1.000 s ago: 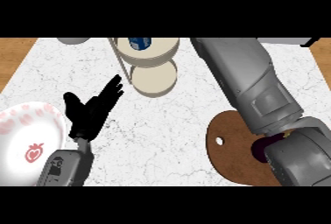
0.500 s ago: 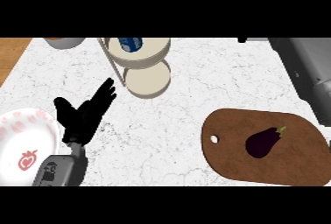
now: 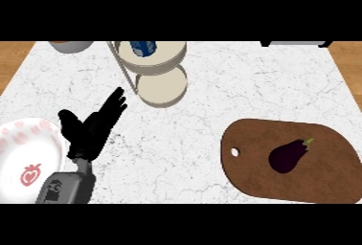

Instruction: Pick the can from the cutting board and place it in the tiered basket

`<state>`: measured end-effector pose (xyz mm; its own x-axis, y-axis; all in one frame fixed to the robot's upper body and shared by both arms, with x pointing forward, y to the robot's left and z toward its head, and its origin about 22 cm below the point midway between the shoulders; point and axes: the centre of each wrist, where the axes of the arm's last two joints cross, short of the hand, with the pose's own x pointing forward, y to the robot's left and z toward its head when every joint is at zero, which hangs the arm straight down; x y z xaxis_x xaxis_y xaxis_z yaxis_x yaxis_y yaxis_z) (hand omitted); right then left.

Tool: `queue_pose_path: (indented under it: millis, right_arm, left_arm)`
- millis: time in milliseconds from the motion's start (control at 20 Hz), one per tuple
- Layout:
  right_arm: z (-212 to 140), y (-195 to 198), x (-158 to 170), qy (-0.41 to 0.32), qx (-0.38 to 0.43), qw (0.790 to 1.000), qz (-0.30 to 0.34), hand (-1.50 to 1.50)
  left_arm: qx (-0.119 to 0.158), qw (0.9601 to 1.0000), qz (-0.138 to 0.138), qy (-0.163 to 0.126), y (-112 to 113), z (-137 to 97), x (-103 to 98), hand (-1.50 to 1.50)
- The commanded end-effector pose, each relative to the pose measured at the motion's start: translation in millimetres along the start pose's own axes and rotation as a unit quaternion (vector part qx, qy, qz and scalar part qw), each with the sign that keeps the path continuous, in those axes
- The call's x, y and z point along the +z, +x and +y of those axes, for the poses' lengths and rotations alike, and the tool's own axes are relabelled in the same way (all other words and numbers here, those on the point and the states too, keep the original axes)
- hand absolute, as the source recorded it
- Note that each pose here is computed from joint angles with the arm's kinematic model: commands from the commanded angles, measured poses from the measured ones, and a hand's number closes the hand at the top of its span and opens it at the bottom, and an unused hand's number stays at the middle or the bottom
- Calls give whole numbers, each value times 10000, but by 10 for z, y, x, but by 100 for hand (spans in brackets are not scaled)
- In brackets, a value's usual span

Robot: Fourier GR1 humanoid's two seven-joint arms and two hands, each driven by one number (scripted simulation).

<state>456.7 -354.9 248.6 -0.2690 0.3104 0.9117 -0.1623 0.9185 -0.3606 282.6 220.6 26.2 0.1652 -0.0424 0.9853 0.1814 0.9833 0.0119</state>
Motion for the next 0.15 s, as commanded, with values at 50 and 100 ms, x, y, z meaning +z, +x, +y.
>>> queue_pose_path:
  millis: [50, 100]
  right_arm:
    - [-479, -44, 336, -51, 19, 10000, -34, -150]
    - [-597, -108, 463, -62, -61, 9999, -81, -150]
  left_arm:
    - [11, 10000, 11, 22, -17, -137, -45, 0]
    - [5, 10000, -39, -89, 51, 67, -92, 0]
